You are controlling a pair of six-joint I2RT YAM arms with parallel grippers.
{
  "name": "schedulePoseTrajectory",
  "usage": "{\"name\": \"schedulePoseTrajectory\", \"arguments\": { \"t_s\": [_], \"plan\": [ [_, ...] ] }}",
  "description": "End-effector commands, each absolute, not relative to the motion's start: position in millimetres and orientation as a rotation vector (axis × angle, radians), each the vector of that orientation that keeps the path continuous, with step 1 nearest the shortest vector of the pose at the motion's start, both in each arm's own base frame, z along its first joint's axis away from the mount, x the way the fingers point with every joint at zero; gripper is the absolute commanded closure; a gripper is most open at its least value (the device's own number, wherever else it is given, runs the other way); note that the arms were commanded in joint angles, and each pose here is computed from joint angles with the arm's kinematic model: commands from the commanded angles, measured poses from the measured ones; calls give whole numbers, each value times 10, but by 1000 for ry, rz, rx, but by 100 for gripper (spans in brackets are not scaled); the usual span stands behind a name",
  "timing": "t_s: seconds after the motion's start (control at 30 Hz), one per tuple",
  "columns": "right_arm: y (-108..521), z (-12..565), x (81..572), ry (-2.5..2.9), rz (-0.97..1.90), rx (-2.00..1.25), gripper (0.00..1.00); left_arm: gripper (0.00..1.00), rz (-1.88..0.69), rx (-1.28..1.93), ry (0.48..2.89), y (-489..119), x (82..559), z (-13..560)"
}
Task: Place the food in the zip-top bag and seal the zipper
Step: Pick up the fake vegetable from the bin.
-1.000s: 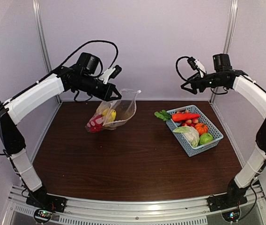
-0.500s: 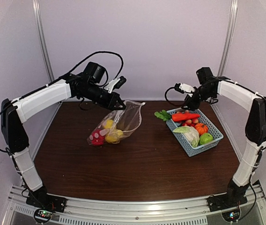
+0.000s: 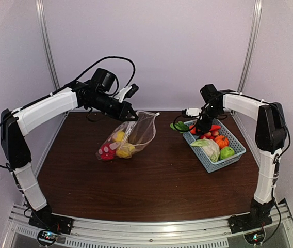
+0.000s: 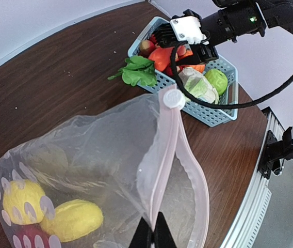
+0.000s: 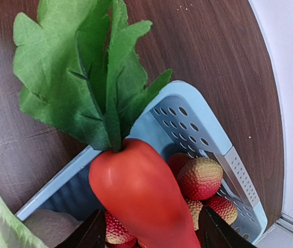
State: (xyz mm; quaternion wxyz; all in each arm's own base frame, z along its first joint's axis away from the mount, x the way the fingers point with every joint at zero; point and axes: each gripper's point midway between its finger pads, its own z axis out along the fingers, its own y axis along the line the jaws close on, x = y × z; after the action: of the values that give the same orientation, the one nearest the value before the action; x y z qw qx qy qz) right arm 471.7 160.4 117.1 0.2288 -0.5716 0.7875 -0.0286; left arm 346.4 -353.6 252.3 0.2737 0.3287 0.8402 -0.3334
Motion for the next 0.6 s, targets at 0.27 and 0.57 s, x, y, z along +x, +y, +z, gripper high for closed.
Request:
{"name": "schedulePoseTrajectory", "arguments": {
  "t_s": [0.27, 0.57],
  "plan": [
    [1597, 1050, 4872, 2185, -206, -1583, 39, 100, -910, 871, 2194, -3530, 3476, 2728],
    [1585, 1023, 4948, 2173, -281, -1547, 49, 100, -923, 868, 2188, -3548, 3479, 2749]
  ]
}}
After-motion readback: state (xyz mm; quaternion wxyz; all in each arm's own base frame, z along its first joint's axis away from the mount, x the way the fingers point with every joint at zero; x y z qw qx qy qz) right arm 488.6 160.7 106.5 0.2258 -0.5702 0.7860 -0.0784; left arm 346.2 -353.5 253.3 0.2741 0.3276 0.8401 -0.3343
